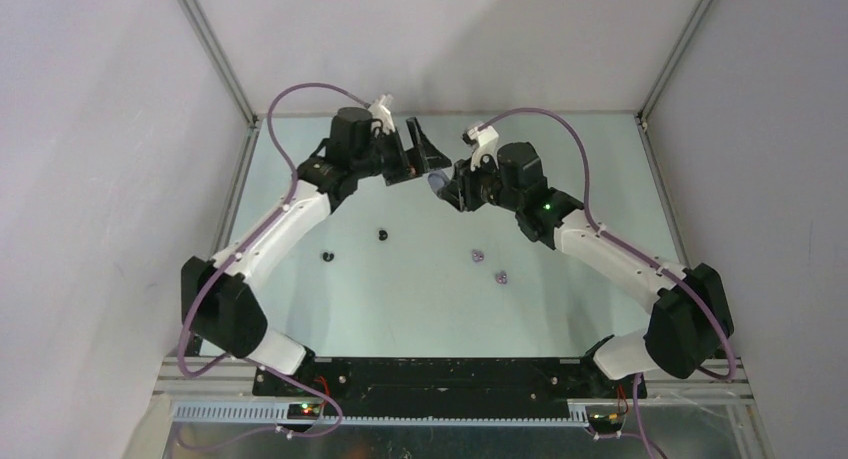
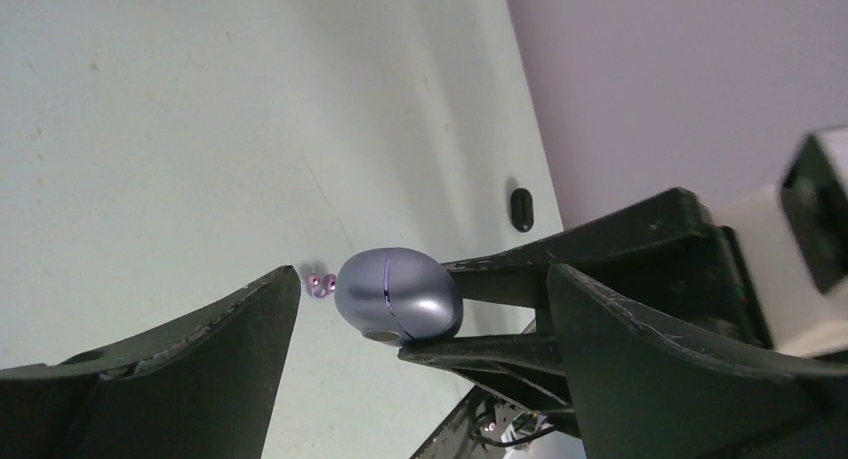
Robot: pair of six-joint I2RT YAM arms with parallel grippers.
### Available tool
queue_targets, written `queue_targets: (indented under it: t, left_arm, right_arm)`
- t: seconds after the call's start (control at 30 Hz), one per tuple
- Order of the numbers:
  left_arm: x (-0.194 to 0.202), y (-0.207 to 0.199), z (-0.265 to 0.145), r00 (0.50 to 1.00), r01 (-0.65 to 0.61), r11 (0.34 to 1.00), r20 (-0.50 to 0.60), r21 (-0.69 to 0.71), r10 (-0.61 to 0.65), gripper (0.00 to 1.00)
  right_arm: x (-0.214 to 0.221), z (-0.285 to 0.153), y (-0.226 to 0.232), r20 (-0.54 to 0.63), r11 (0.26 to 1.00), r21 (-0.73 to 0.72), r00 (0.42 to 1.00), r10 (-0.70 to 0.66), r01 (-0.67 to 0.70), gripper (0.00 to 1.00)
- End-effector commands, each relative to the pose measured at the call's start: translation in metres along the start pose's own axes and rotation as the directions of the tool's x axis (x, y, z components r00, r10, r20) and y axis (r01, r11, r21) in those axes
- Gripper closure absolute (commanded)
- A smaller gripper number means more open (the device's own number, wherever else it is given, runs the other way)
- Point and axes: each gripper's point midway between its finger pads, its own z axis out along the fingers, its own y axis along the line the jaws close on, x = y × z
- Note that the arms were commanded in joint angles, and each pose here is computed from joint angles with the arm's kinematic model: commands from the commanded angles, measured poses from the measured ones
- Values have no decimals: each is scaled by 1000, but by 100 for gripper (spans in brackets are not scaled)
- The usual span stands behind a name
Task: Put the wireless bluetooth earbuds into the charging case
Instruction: Pick up the charging case at the center of the board.
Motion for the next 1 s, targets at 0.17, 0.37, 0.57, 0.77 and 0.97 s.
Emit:
queue_targets:
  t: [0.17,0.37,0.57,0.77,0.97]
  left_arm:
    - [-43,-94,-93,885,-464,776,261,427,385,1]
    - [23,-77,-92,674,-666,522,131,533,727,1]
    - [74,-63,-66,550,-657,411,28,632,835,1]
    - [101,-77,-76,484,-639,301,65,708,873,1]
    - [98,-94,-100,438,-645,226,110,730,892,1]
  right_arm:
    - [-52,-41,6,141,993,-88,988,-69,82,87]
    - [-68,-84,14,171,974,-211,984,-52,88,87]
    - [-79,-128,34,225,933,-324,971,-87,158,86]
    - [-75,-154,62,244,863,-463,965,-96,203,85]
    - [-76,-160,82,266,831,-504,958,-110,235,84]
